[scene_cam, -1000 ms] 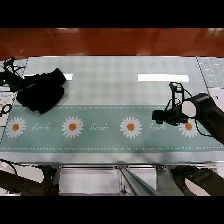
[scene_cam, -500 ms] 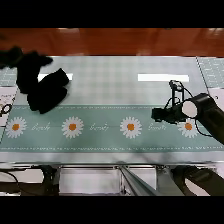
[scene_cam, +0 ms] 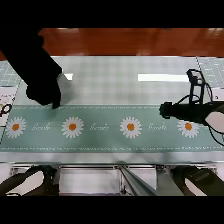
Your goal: Fold the shirts.
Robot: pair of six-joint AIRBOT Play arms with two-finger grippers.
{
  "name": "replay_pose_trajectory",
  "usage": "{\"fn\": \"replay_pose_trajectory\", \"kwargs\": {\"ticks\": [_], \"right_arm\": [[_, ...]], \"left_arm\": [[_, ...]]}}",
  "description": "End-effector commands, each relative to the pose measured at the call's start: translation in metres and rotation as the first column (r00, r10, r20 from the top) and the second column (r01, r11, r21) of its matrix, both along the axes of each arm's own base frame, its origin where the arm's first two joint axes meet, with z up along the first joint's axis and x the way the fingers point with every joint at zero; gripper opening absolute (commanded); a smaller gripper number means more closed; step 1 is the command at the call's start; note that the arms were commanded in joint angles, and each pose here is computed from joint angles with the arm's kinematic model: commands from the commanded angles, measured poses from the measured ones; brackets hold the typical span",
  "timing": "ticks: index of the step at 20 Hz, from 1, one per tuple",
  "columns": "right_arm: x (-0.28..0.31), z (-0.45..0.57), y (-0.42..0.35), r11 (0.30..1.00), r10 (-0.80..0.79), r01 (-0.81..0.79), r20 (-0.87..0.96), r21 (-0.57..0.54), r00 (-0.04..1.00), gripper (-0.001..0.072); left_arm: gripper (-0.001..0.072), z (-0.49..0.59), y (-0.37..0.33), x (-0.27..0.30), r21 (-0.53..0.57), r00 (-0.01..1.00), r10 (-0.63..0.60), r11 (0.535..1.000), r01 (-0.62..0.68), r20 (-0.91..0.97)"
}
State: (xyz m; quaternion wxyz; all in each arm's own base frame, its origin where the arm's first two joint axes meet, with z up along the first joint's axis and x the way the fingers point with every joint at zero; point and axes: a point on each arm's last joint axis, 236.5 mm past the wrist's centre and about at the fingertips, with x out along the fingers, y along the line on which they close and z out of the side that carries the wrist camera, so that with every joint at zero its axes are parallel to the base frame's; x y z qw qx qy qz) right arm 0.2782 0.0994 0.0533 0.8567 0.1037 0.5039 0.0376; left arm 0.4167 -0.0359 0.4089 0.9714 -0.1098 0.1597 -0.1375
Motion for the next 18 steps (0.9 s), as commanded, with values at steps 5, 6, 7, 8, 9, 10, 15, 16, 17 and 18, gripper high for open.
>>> {"fn": "replay_pose_trajectory", "kwargs": {"ticks": [5, 6, 7, 8, 9, 10, 15, 16, 17, 18], "right_arm": [[-0.005, 0.048, -0.001, 0.998, 0.004, -0.015, 0.174, 0.057, 0.985, 0.0406], [-0.006, 0.051, -0.002, 0.998, 0.004, -0.015, 0.182, 0.060, 0.983, 0.0406], [-0.006, 0.053, -0.002, 0.998, 0.004, -0.016, 0.190, 0.062, 0.982, 0.0406], [-0.007, 0.054, -0.002, 0.998, 0.003, -0.016, 0.192, 0.064, 0.981, 0.0406], [-0.007, 0.054, -0.002, 0.998, 0.003, -0.016, 0.192, 0.064, 0.981, 0.0406], [-0.007, 0.054, -0.002, 0.998, 0.003, -0.016, 0.193, 0.064, 0.981, 0.0406], [-0.008, 0.053, -0.003, 0.998, -0.001, -0.011, 0.182, 0.064, 0.983, 0.0406], [-0.009, 0.052, -0.003, 0.998, 0.000, -0.011, 0.177, 0.062, 0.984, 0.0406], [-0.010, 0.051, -0.002, 0.998, 0.000, -0.011, 0.171, 0.065, 0.985, 0.0406], [-0.011, 0.050, -0.001, 0.998, 0.000, -0.012, 0.165, 0.069, 0.986, 0.0406]], "left_arm": [[0.0029, 0.097, -0.084, -0.088, 0.016, 0.944, -0.196, 0.980, 0.199, 0.266], [0.0029, 0.092, -0.095, -0.094, 0.009, 0.942, -0.229, 0.972, 0.234, 0.245], [0.0029, 0.084, -0.108, -0.098, -0.003, 0.939, -0.266, 0.962, 0.273, 0.217], [0.0029, 0.075, -0.124, -0.101, -0.017, 0.931, -0.309, 0.948, 0.319, 0.194], [0.0029, 0.065, -0.142, -0.104, -0.030, 0.918, -0.353, 0.931, 0.364, 0.181], [0.0029, 0.054, -0.161, -0.108, -0.052, 0.903, -0.393, 0.912, 0.407, 0.175], [0.0029, -0.011, -0.202, -0.116, -0.276, 0.901, -0.382, 0.861, 0.428, 0.205], [0.0030, -0.040, -0.194, -0.113, -0.281, 0.918, -0.357, 0.876, 0.393, 0.170], [0.0030, -0.073, -0.182, -0.109, -0.274, 0.937, -0.331, 0.896, 0.349, 0.111], [0.0030, -0.114, -0.165, -0.104, -0.262, 0.955, -0.296, 0.920, 0.291, 0.022]]}}
